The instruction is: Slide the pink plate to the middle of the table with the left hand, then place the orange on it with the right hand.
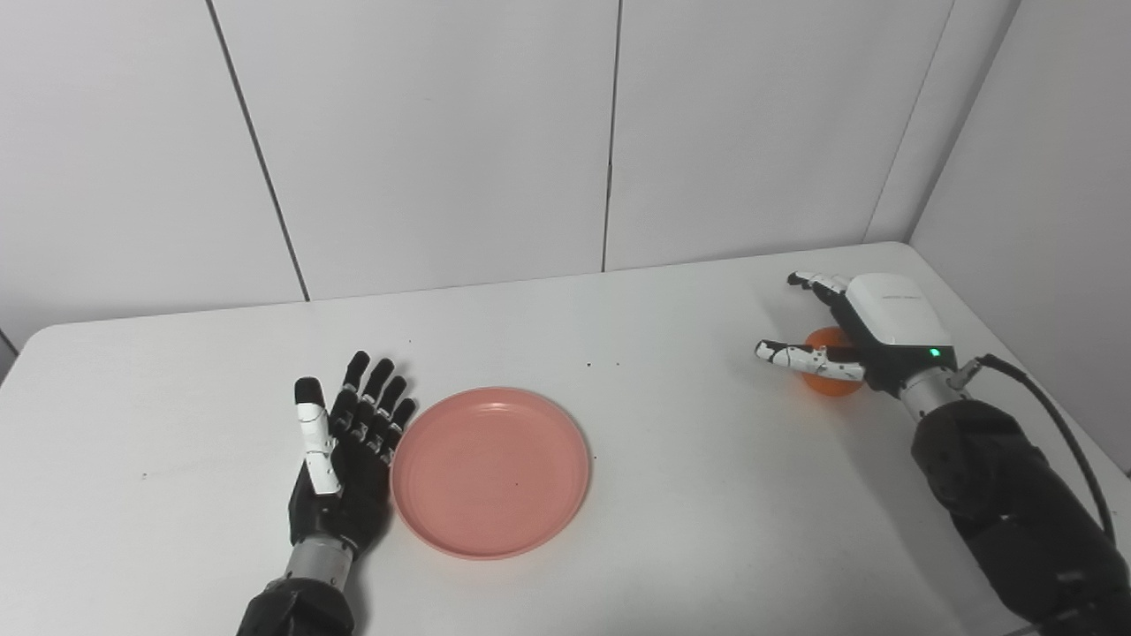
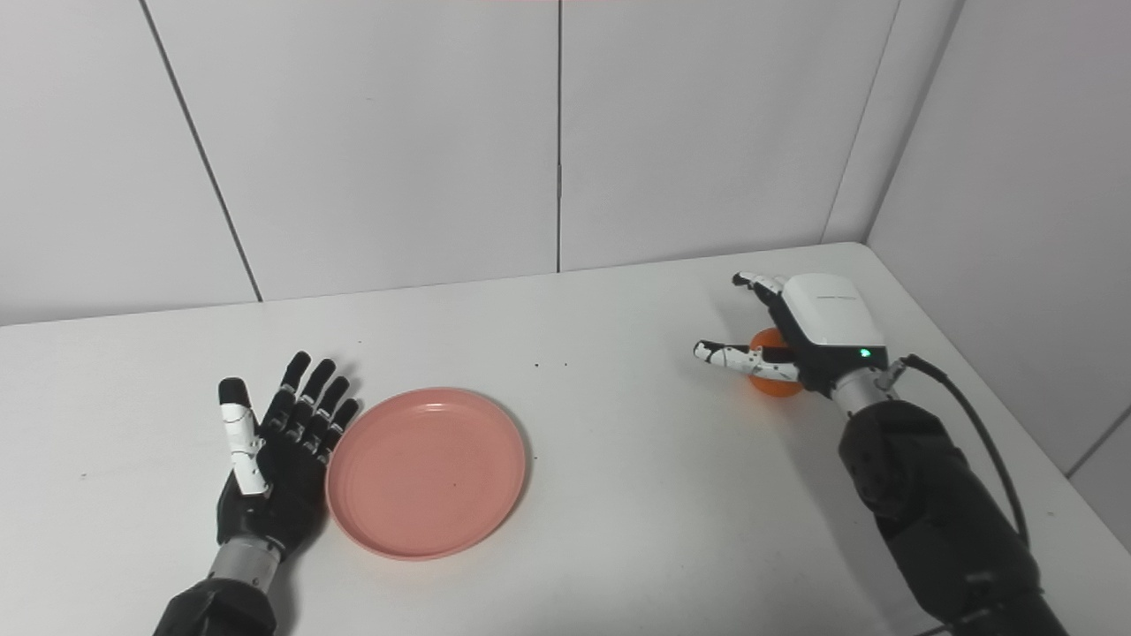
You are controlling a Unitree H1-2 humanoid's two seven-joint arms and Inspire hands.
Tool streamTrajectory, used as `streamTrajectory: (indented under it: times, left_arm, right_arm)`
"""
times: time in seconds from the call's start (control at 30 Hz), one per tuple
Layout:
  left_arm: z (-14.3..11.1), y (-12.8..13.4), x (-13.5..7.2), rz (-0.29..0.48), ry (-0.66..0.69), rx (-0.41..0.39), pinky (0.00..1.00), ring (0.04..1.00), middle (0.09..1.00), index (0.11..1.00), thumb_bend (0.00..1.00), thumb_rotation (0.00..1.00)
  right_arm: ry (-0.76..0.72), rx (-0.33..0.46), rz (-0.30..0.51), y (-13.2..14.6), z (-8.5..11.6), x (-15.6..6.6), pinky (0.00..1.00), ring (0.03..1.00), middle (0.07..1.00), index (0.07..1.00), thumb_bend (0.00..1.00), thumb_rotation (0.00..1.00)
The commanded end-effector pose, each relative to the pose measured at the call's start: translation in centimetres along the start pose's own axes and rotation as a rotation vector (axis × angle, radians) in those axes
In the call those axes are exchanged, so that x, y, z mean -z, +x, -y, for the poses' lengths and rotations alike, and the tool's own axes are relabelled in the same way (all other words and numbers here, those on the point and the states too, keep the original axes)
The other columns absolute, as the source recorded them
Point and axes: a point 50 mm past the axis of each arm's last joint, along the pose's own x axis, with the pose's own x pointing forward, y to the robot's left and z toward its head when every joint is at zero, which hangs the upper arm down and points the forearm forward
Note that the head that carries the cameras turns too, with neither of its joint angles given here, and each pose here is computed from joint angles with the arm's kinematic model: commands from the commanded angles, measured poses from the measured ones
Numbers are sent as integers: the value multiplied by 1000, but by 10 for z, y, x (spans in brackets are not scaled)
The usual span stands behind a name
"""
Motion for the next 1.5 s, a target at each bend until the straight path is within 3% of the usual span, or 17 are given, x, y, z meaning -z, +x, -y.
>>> streamTrajectory:
  times: [0.0,0.37,0.7,1.47]
  left_arm:
    - [-5,-8,16,-78,-19,-44,1000,984,975,1000,870,898]
    - [-3,-8,16,-79,-21,-44,1000,983,973,1000,867,900]
    - [-4,-9,16,-78,-17,-47,1000,982,972,1000,868,899]
    - [0,-10,14,-77,-23,-56,1000,978,967,1000,870,887]
  right_arm:
    - [-27,83,22,13,28,3,744,787,809,810,876,1000]
    - [-70,59,-1,14,24,17,777,790,805,815,877,1000]
    - [-87,35,-19,14,20,22,909,830,816,815,895,1000]
    - [-31,-13,-41,11,1,23,823,821,816,808,878,1000]
